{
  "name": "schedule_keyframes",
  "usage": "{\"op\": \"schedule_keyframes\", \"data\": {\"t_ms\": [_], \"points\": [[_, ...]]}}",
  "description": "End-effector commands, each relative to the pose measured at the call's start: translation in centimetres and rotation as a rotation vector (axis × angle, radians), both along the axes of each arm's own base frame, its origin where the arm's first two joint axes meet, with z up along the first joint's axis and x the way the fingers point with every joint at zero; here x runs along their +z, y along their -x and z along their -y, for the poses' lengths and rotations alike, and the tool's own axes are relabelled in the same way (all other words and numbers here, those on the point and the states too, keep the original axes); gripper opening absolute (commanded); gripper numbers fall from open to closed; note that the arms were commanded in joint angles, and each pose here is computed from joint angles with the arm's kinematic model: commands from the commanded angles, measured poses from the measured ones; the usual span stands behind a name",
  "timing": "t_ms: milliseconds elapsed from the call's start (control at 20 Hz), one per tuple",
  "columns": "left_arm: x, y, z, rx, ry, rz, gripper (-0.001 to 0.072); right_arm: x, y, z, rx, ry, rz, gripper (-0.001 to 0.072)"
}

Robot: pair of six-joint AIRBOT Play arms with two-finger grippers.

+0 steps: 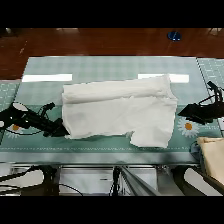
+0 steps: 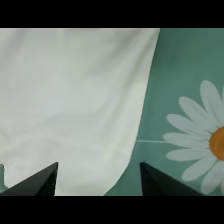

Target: Fold the shirts.

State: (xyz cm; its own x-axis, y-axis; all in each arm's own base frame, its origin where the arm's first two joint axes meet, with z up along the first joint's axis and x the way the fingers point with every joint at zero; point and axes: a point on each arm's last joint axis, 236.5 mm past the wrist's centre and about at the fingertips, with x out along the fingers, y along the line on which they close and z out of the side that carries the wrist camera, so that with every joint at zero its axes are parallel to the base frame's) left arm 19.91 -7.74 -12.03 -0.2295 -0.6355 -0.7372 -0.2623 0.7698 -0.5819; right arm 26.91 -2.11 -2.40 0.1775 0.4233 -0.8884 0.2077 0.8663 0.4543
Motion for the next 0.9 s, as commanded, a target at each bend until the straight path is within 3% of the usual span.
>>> {"op": "schedule_keyframes", "data": {"t_ms": [0,350,600,750,800,850], "points": [[-0.9,-0.7,-0.5,0.0,-0.031,0.039,0.0032,0.5,1.7,0.2,-0.008,0.007,-0.047,0.06],[-0.4,-0.7,-1.9,0.032,0.001,0.049,0.0033,-4.4,8.2,-4.0,-0.098,-0.22,-0.241,0.06],[-0.4,-0.7,-2.0,0.031,0.006,0.052,0.0033,-7.0,7.0,-5.1,-0.228,-0.256,-0.182,0.0592],[-0.2,-0.7,-1.8,0.022,0.018,0.063,0.0032,-8.7,5.0,-4.0,-0.348,-0.215,-0.104,0.0363],[-0.2,-0.8,-1.7,0.026,0.022,0.064,0.0032,-8.6,4.0,-3.7,-0.378,-0.22,-0.063,0.0183],[0.0,-0.9,-1.5,0.03,0.032,0.068,0.0032,-8.0,2.7,-3.9,-0.394,-0.247,-0.009,0.0065]]}}
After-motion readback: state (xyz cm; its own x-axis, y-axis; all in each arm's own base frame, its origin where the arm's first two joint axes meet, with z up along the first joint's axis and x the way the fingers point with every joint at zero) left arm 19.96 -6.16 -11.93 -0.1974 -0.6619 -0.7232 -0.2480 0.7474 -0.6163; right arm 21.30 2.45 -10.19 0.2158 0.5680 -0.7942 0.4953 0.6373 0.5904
